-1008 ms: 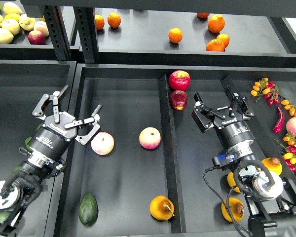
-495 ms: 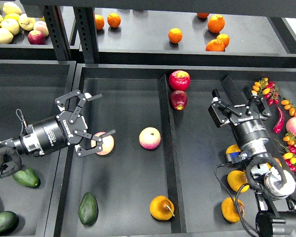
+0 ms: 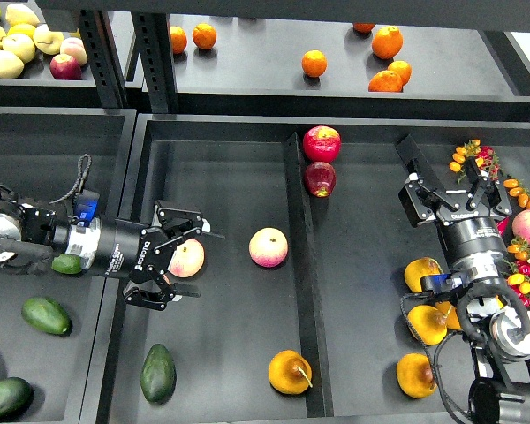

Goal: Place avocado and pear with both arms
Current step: 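Reach the left gripper toward the dark green avocado in the middle bin, then lower the left gripper over the avocado and close it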

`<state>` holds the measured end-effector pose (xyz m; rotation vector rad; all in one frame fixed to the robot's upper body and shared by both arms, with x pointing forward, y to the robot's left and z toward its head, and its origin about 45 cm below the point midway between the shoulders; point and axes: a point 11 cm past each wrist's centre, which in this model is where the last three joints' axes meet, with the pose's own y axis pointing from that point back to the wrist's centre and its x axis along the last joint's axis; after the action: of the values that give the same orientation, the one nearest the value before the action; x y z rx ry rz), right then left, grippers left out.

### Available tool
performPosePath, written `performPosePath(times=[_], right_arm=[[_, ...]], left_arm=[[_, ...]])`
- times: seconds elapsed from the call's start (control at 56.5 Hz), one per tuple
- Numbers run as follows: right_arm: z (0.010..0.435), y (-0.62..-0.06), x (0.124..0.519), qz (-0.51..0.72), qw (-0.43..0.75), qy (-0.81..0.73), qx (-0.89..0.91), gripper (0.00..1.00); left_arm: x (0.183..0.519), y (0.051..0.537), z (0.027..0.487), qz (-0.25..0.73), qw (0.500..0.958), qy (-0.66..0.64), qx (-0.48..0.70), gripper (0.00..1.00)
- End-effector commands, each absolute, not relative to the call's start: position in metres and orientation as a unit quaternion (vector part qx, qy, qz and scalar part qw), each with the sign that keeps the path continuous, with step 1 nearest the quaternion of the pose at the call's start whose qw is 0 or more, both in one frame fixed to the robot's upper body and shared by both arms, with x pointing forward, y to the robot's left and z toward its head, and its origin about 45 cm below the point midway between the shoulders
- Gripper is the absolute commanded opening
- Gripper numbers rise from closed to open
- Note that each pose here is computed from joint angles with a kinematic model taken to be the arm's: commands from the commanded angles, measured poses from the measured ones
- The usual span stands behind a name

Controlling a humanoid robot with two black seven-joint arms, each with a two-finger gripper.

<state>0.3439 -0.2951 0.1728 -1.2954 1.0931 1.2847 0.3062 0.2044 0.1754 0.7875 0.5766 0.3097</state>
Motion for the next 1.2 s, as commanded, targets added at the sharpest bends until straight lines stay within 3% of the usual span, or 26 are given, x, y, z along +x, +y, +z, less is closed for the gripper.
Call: performPosePath(times=[0.0, 0.301, 0.601, 1.185], right_arm=[[0.180, -0.302, 0.349, 0.520, 0.495, 0.449, -0.531, 1.00], [0.205, -0.310, 0.371, 0.512, 0.509, 0.448, -0.527, 1.00], [0.207, -0.309, 0.374, 0.512, 0.510, 0.446, -0.528, 1.00], [0.204, -0.310, 0.375, 0.513, 0.511, 0.449, -0.524, 1.00]], left_arm=[[0.298, 0.212, 0.162, 0.128, 0.850, 0.264, 0.438, 0.99], [0.268, 0.188, 0.130, 0.046, 0.829, 0.229, 0.508, 0.99], [0.286, 0.176, 0.127, 0.018, 0.797, 0.161, 0.582, 0.99], [0.286, 0.156, 0.094, -0.010, 0.762, 0.126, 0.636, 0.99]])
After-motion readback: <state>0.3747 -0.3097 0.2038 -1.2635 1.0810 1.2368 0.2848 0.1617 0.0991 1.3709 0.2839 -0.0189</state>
